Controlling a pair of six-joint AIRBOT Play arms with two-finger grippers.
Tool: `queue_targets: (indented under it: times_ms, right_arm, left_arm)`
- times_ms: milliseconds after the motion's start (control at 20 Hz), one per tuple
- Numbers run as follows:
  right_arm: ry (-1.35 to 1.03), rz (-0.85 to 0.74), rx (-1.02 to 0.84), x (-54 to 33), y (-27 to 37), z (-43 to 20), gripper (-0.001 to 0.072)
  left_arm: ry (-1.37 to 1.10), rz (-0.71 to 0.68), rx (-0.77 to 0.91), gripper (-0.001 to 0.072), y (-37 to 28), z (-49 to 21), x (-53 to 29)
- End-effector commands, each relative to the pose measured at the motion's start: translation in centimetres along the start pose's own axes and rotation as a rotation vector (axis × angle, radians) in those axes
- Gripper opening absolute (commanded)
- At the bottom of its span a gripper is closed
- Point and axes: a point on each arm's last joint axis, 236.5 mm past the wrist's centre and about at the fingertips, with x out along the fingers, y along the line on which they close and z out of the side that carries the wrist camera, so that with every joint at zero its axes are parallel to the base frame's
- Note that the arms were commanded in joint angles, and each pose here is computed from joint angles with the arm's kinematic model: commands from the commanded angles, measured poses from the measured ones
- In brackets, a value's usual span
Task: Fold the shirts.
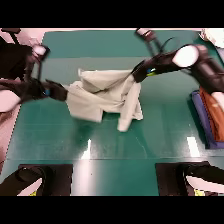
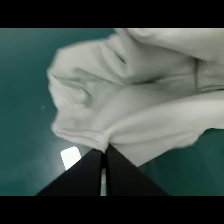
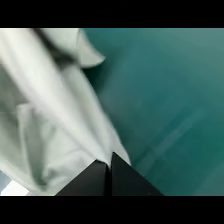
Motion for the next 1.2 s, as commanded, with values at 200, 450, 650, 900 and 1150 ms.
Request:
queue_targets:
  times_ms: [200,450,650,900,1150]
  right_arm:
    - [-0.313,-0.209,0.134,-16.2,-5.0,4.4,0.0017]
    - [-0.509,-0.360,0.165,-26.0,-6.1,5.2,0.0017]
    - [-0.583,-0.425,0.156,-30.1,-5.7,5.0,0.0017]
    - [-0.622,-0.432,0.136,-31.9,-4.4,5.0,0.0017]
    - [-0.657,-0.253,0.176,-31.5,-0.5,5.8,0.0017]
  left_arm:
    - [-0.285,0.280,0.049,0.0023,7.2,11.3,-14.8]
    - [-0.555,0.344,-0.004,0.0023,9.1,16.5,-25.8]
    - [-0.663,0.329,-0.033,0.0023,9.1,17.7,-30.4]
    - [-0.738,0.354,0.013,0.0023,9.3,18.4,-34.0]
    - [-0.744,0.314,0.016,0.0024,8.5,18.4,-34.3]
